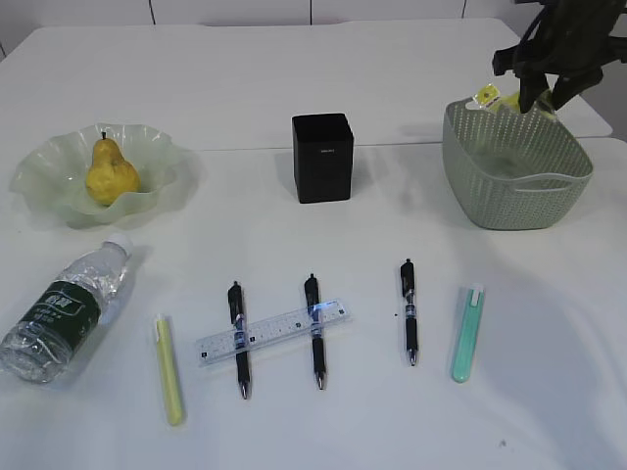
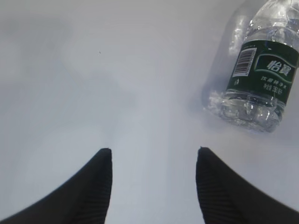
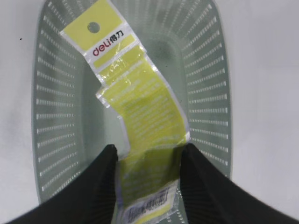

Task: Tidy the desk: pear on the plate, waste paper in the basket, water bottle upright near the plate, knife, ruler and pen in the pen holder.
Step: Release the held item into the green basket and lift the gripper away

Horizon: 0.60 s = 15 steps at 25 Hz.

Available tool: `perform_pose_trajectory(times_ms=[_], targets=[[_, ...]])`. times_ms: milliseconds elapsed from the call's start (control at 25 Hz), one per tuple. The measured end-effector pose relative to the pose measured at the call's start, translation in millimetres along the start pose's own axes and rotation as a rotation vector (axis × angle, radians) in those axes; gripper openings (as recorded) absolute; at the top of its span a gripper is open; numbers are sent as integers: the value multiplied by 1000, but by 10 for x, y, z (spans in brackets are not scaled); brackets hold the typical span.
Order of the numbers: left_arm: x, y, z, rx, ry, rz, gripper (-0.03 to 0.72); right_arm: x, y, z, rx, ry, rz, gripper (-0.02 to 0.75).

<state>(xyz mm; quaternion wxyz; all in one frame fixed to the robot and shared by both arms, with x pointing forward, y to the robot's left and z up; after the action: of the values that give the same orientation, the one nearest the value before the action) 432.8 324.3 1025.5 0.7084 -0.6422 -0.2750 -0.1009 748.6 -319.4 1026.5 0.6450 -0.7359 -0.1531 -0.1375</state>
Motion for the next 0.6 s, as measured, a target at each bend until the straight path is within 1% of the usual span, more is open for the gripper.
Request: perform_pose_trajectory(times_ms=[360, 600], targets=[[5, 0, 3, 3, 4, -4, 401, 15, 0, 0, 0, 4, -14, 352], [33, -1, -3, -3, 6, -30, 401, 17, -2, 39, 28, 14, -14, 352]])
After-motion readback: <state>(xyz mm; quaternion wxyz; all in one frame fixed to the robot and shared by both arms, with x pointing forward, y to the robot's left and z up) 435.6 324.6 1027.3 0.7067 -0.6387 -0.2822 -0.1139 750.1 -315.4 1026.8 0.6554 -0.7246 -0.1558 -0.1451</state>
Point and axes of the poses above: a point on each arm's last joint axis where the gripper is mounted, y pointing out along that axis toward the gripper, z along the wrist's bending axis when the last joint is at zero, x = y × z, the point moved 2 cm from there along y, pointing out along that axis toward the gripper, and after that the axes turned 4 degrees about -y, right-handed, at the moved point
